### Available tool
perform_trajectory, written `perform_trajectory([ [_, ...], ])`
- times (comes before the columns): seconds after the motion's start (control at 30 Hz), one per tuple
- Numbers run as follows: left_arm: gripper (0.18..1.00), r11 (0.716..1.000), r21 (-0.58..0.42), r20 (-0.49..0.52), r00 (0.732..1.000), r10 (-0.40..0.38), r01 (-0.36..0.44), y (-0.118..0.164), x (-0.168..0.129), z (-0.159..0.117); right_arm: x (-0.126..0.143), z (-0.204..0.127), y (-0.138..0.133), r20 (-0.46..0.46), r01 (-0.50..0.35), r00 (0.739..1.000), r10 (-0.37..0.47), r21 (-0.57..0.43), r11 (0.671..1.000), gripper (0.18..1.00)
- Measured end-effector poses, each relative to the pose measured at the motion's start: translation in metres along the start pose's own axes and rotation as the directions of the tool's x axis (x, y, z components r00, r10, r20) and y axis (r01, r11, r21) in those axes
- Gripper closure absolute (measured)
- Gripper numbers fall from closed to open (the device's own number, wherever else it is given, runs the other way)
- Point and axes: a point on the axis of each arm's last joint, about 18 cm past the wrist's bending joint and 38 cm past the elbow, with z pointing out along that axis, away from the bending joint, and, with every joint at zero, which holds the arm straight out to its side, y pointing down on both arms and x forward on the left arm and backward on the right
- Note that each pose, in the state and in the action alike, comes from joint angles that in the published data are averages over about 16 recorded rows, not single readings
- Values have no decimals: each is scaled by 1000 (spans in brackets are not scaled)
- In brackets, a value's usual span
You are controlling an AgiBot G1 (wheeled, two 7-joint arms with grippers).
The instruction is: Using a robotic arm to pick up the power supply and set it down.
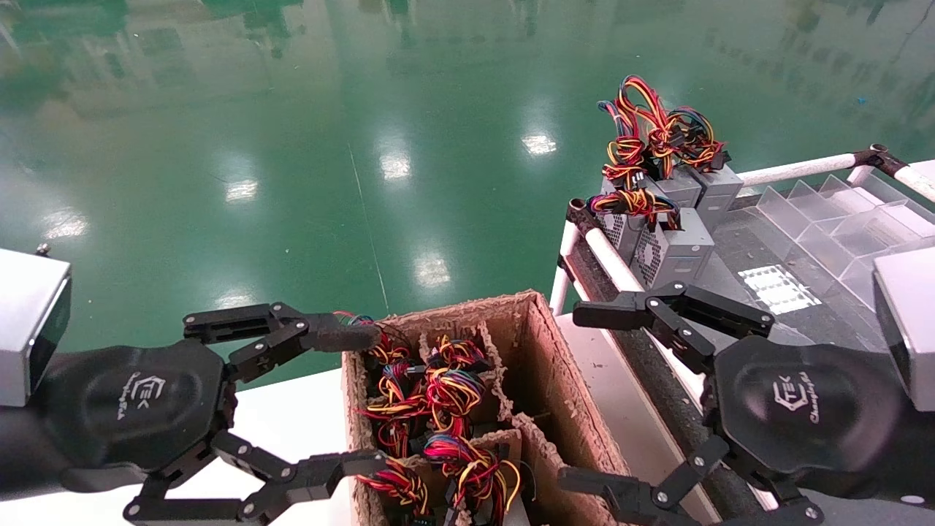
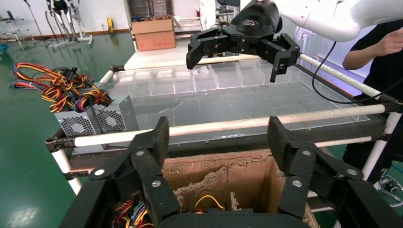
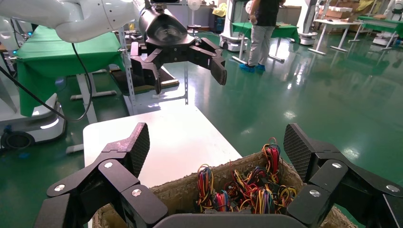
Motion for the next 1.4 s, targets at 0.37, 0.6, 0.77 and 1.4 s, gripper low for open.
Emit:
perform_trajectory([
  [0.37, 571, 1000, 0, 0, 1000, 0, 0, 0, 0, 0, 0, 0, 0, 0, 0, 1000, 0, 0, 1000, 178],
  [0.6, 741, 1000, 1, 1, 1000, 1, -1, 0, 0, 0, 0, 0, 0, 0, 0, 1000, 0, 0, 1000, 178],
  [0.77, 839, 1000, 1, 1, 1000, 1, -1, 0, 0, 0, 1, -1, 2, -5, -5, 1000, 5, -6, 1000, 178],
  [1.4, 983, 1000, 0, 0, 1000, 0, 0, 0, 0, 0, 21, 13, 61, -38, -133, 991, 128, -197, 971, 178],
])
